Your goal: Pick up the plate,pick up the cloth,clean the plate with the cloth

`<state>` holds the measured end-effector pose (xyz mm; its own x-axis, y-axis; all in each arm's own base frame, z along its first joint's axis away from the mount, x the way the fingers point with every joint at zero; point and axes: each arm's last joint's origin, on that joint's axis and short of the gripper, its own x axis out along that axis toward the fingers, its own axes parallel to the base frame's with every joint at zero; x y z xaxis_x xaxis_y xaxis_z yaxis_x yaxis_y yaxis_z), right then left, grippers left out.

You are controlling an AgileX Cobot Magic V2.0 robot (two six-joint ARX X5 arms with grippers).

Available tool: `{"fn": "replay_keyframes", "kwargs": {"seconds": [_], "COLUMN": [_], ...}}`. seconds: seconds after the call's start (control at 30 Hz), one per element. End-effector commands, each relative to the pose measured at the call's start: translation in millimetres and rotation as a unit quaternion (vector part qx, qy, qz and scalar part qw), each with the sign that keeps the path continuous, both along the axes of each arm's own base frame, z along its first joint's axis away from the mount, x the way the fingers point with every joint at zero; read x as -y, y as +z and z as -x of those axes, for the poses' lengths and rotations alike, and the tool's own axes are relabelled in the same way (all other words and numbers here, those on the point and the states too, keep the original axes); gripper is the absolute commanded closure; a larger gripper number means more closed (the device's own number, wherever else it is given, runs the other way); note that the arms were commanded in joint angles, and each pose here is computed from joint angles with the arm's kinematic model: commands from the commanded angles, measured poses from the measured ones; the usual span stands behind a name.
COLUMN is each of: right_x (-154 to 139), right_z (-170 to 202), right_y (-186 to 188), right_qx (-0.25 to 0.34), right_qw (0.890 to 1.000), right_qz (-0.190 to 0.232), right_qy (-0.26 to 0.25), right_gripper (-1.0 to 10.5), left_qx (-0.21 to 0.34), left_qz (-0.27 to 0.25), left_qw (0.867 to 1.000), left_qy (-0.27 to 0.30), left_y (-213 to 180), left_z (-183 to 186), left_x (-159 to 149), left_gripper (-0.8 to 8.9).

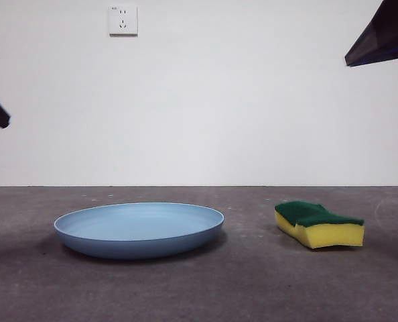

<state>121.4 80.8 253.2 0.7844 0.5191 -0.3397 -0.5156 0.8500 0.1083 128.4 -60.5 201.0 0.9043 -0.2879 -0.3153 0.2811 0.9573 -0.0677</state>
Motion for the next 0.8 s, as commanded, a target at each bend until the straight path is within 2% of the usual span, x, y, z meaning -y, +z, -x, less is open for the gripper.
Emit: {"fn": "replay_keyframes", "kwargs": {"seconds": [0.03, 0.17, 0.43, 0.63, 0.8], "right_x": [-0.2, -0.2, -0.1, -0.2, -0.1], "right_z": [0.0, 0.0, 0.0, 0.0, 0.0], "right_y": [-1.4, -1.4, -1.4, -1.4, -1.3], "right_qx": [-0.002, -0.002, -0.002, -0.002, -0.001], "right_qw": [1.000, 1.000, 1.000, 1.000, 1.000], "right_qz": [-0.004, -0.004, -0.004, -0.004, -0.004], "right_qy": [-0.002, -0.002, -0.002, -0.002, -0.002], "right_gripper": [9.5, 9.5, 9.5, 9.5, 9.5], "left_qx": [0.025, 0.079, 0.100, 0.102, 0.092], "left_qz": [-0.002, 0.022, 0.030, 0.032, 0.013], "left_qw": [1.000, 0.996, 0.989, 0.988, 0.993], "left_qy": [0.009, 0.039, 0.108, 0.114, 0.070], "left_y": [6.3, 13.5, -18.0, -41.1, -49.8], "left_z": [8.0, 19.3, 28.9, 30.0, 32.7], "left_x": [-7.0, -21.3, -42.6, -47.5, -46.8], "left_gripper": [8.14, 8.14, 8.14, 8.14, 8.14]}}
